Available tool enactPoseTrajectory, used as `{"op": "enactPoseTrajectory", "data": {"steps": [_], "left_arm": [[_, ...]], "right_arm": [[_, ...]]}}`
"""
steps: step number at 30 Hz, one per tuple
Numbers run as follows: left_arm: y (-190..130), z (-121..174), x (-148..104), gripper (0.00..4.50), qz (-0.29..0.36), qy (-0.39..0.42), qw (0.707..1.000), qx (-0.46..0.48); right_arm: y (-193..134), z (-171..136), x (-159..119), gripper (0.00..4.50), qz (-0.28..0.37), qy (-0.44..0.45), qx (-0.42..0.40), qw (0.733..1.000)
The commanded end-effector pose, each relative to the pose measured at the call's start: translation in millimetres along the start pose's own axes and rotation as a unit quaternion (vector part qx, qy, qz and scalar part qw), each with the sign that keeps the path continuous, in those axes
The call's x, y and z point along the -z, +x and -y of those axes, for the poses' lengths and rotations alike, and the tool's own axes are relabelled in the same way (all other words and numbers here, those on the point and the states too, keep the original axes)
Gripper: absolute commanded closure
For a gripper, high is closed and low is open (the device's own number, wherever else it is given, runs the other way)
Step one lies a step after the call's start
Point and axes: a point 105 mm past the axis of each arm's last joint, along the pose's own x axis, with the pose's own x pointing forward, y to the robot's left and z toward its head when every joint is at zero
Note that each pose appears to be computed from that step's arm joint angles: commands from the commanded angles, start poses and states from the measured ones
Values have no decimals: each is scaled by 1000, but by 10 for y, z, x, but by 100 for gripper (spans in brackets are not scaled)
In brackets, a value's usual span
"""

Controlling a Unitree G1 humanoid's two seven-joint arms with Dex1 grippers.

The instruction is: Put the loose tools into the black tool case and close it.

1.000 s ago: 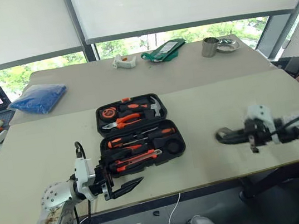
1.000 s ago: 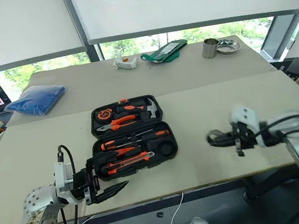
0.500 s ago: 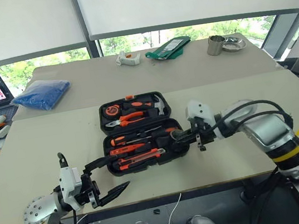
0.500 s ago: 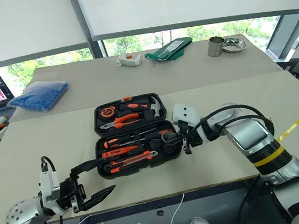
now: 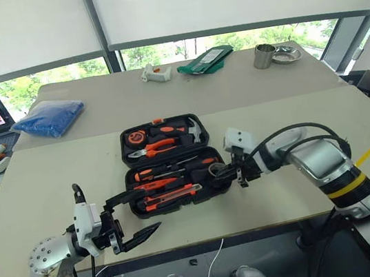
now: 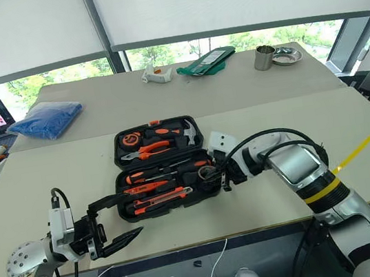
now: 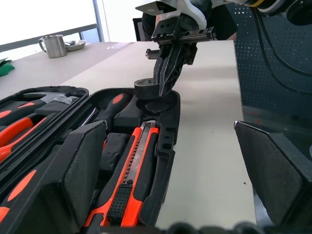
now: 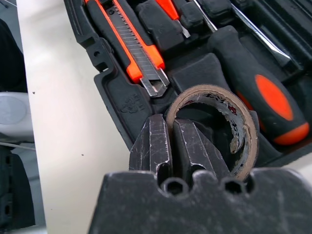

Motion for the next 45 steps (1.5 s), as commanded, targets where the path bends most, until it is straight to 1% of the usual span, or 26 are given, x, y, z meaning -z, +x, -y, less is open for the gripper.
{"op": "enactPoseTrajectory", "data": {"steps": [1, 7, 13, 15, 17, 21, 22, 25, 26, 27, 30, 32, 33, 34, 35, 36, 37, 38, 39, 40, 41, 43, 44, 45], "left_arm": [[-29, -48, -58, 0, 2, 18, 1000, -12], [-24, -60, -65, 0, 2, 20, 1000, -16], [-27, -56, -62, 0, -5, 18, 1000, -20], [-40, -61, -65, 0, -9, 19, 1000, -23], [-66, -82, -64, 0, -15, 22, 999, -27], [-131, -135, -47, 0, -22, 27, 999, -41], [-145, -151, -48, 0, -21, 27, 998, -46], [-182, -202, -58, 0, -21, 29, 997, -67], [-199, -223, -60, 0, -21, 29, 996, -77], [-223, -255, -63, 0, -20, 24, 995, -93], [-329, -393, -41, 0, -27, 7, 988, -150], [-414, -481, 12, 53, -44, -5, 982, -183], [-482, -569, 42, 66, -55, -7, 976, -213], [-560, -674, 77, 100, -64, -14, 966, -250], [-638, -786, 111, 142, -74, -19, 954, -289], [-695, -879, 148, 181, -77, -33, 944, -320], [-721, -938, 179, 228, -81, -44, 936, -341], [-734, -979, 203, 255, -85, -50, 930, -354], [-726, -1017, 228, 272, -87, -56, 926, -363], [-713, -1046, 258, 322, -93, -62, 922, -370], [-688, -1084, 298, 347, -102, -62, 919, -376], [-586, -1150, 365, 423, -114, -67, 915, -381], [-509, -1175, 390, 450, -115, -71, 916, -379], [-439, -1191, 410, 450, -116, -76, 917, -374]], "right_arm": [[35, -96, -127, 445, 12, -18, -18, 1000], [63, -66, -99, 445, -4, -37, -9, 999], [13, 25, 122, 445, -59, -22, 10, 998], [12, 92, 73, 372, -46, -28, 32, 998], [12, 94, 33, 322, -41, -31, 30, 998], [-7, 66, -57, 181, -26, -38, 17, 999], [-23, 44, -97, 154, -18, -42, 8, 999], [-147, -33, -258, 50, 24, -40, -25, 999], [-214, -5, -289, 18, 32, -42, -20, 998], [-292, 22, -320, 2, 44, -50, -17, 998], [-477, 44, -321, 2, 74, -48, -24, 996], [-547, 72, -256, 0, 79, -44, -22, 996], [-574, 139, -241, 0, 92, -40, -6, 995], [-602, 273, -209, 0, 102, -35, 33, 994], [-622, 422, -180, 49, 110, -47, 78, 990], [-636, 594, -114, 68, 106, -54, 131, 984], [-638, 713, -65, 112, 101, -67, 169, 978], [-632, 802, -37, 136, 100, -77, 196, 972], [-623, 896, -16, 153, 102, -79, 224, 966], [-603, 954, 4, 205, 102, -83, 238, 962], [-572, 1012, 35, 228, 98, -88, 252, 959], [-467, 1067, 94, 305, 88, -95, 253, 959], [-407, 1083, 101, 338, 88, -99, 250, 959], [-353, 1087, 95, 368, 90, -103, 244, 960]]}}
